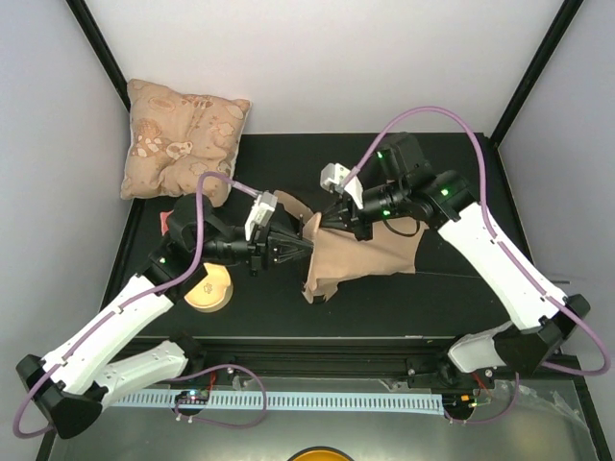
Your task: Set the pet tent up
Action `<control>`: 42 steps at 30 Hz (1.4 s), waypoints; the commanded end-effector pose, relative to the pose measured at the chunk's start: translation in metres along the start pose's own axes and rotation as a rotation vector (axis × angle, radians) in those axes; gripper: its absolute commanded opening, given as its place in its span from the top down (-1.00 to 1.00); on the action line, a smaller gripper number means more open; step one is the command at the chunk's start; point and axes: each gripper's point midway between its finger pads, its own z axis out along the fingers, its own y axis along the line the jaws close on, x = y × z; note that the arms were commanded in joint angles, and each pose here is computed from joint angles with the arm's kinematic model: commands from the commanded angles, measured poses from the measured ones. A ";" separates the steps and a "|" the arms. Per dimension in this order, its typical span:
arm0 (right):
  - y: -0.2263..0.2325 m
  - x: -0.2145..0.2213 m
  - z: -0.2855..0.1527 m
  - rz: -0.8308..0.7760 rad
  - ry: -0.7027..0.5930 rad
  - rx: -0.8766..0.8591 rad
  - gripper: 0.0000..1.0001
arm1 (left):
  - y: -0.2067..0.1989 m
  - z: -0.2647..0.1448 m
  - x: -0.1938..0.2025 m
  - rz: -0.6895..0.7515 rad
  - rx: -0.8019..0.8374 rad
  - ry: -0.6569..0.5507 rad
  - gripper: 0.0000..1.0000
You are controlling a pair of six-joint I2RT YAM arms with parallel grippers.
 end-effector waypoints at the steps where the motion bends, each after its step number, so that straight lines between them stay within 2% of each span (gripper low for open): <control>1: -0.009 -0.048 -0.012 -0.001 -0.088 0.038 0.97 | 0.022 0.013 0.055 -0.201 -0.035 0.153 0.97; 12: 0.002 -0.077 -0.032 -0.012 -0.198 0.069 0.97 | 0.041 0.027 0.095 -0.325 -0.059 0.264 0.97; 24: 0.010 -0.083 -0.044 -0.028 -0.267 0.103 0.97 | 0.052 0.027 0.122 -0.426 -0.067 0.286 0.97; 42: 0.010 -0.095 -0.052 -0.038 -0.303 0.124 0.97 | 0.061 0.029 0.157 -0.509 -0.072 0.343 0.97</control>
